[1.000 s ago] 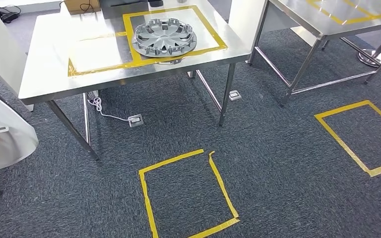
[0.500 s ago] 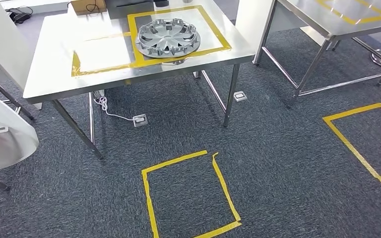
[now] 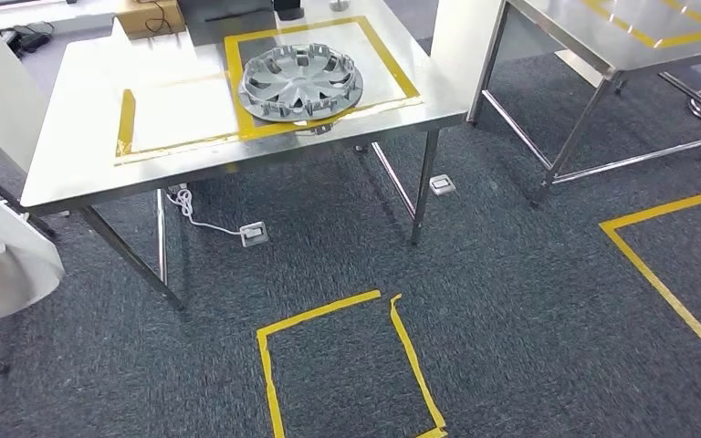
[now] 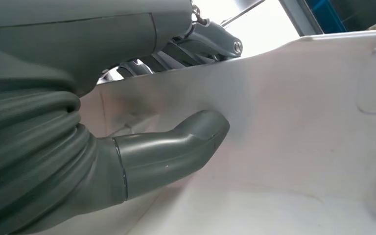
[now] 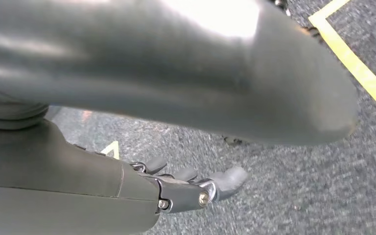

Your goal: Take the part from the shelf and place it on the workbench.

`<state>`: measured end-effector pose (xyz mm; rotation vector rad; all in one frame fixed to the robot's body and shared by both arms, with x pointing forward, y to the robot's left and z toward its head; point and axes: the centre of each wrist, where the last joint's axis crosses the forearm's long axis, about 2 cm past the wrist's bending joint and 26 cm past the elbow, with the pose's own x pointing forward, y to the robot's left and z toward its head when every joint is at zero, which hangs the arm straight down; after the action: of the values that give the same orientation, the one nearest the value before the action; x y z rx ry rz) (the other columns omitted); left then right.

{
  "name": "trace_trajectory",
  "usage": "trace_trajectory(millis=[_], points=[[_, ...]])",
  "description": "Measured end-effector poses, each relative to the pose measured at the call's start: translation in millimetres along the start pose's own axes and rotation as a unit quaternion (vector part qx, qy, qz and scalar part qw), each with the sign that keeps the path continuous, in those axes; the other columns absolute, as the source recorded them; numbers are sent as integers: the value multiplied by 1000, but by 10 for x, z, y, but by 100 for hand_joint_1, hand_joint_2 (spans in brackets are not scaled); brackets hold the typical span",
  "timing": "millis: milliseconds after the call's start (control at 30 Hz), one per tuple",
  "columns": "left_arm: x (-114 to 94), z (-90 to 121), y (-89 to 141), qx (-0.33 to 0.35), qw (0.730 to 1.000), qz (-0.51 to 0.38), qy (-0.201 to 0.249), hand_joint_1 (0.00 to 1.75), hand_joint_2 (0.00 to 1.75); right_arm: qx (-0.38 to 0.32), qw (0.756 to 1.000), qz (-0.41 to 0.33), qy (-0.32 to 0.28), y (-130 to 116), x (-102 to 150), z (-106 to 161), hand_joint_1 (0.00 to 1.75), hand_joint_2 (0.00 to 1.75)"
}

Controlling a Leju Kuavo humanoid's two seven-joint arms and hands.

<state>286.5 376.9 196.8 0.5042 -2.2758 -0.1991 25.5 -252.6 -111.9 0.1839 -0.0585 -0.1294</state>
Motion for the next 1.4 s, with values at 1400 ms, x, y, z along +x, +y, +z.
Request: trace_trajectory(millis=[1400], points=[[39, 126, 47, 1, 1000, -8, 7, 175, 175, -3, 1000, 4, 0, -27, -2, 3, 0, 0]])
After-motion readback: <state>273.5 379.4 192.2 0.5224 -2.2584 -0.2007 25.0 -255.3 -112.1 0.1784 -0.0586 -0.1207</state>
